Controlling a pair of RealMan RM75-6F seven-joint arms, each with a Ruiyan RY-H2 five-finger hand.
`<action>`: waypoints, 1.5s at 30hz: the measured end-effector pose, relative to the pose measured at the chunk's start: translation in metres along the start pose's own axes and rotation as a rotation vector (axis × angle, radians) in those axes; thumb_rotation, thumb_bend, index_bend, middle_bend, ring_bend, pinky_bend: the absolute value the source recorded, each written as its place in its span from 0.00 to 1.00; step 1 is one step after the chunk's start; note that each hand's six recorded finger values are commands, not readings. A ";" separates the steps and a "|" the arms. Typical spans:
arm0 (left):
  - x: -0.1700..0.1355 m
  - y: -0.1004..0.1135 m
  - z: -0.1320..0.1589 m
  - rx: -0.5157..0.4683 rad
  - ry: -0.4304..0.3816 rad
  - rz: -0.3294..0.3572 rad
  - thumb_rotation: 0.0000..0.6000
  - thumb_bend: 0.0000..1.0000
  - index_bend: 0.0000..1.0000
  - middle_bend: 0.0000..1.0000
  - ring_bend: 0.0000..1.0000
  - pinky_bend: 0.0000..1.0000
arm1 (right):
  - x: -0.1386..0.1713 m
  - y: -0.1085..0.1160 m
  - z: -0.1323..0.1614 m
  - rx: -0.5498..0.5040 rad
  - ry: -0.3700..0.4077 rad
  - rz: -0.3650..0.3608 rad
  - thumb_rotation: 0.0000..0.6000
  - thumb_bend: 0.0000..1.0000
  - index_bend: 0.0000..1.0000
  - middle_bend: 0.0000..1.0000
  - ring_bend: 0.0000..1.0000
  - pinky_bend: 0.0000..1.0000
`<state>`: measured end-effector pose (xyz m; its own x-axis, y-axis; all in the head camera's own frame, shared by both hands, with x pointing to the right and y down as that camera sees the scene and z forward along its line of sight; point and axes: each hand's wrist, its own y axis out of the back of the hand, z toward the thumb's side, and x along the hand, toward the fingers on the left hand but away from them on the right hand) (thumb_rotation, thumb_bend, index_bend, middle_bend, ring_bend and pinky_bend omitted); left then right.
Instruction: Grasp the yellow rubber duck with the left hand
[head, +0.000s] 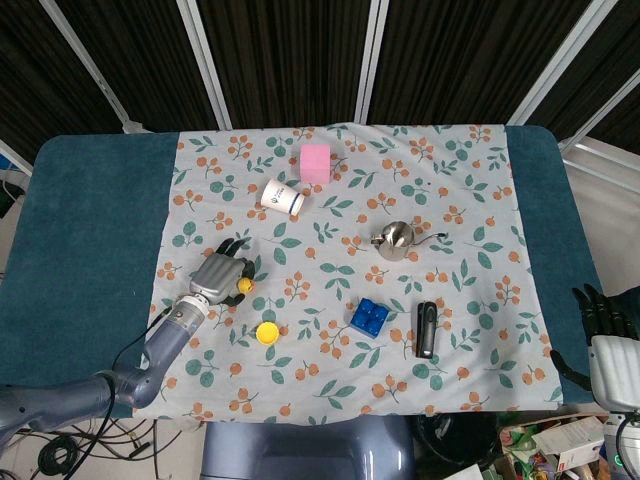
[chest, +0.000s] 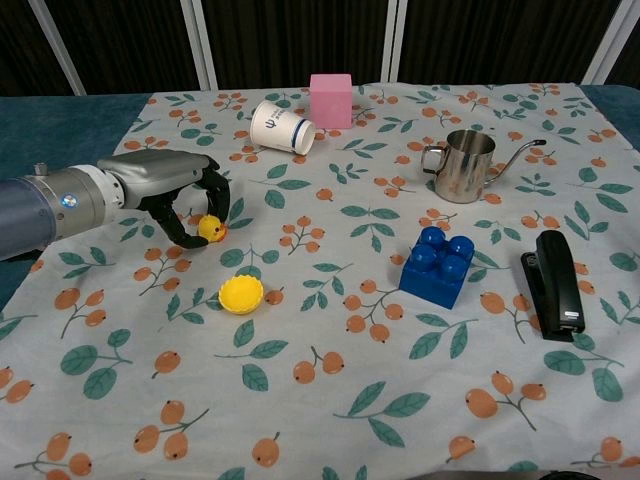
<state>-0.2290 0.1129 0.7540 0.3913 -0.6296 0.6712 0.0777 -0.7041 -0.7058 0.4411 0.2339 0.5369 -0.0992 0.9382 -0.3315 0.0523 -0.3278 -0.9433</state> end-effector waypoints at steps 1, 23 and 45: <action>0.000 0.000 0.000 0.001 -0.001 0.000 1.00 0.31 0.47 0.44 0.01 0.00 | 0.000 0.000 0.000 -0.001 0.000 0.000 1.00 0.16 0.07 0.03 0.08 0.16; -0.022 0.034 0.021 -0.060 -0.091 0.064 1.00 0.33 0.48 0.46 0.02 0.00 | 0.000 -0.001 0.001 0.001 0.003 0.002 1.00 0.16 0.07 0.03 0.08 0.16; -0.069 -0.001 0.075 0.019 -0.307 -0.069 1.00 0.32 0.47 0.44 0.02 0.00 | 0.000 0.000 0.000 -0.002 -0.001 -0.001 1.00 0.16 0.07 0.03 0.08 0.16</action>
<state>-0.1877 0.1821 0.6915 0.6429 -0.4500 0.6198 0.1294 -0.7337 -0.6670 0.4407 0.2339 0.5365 -0.1000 0.9384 -0.3307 0.0544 -0.3267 -0.9435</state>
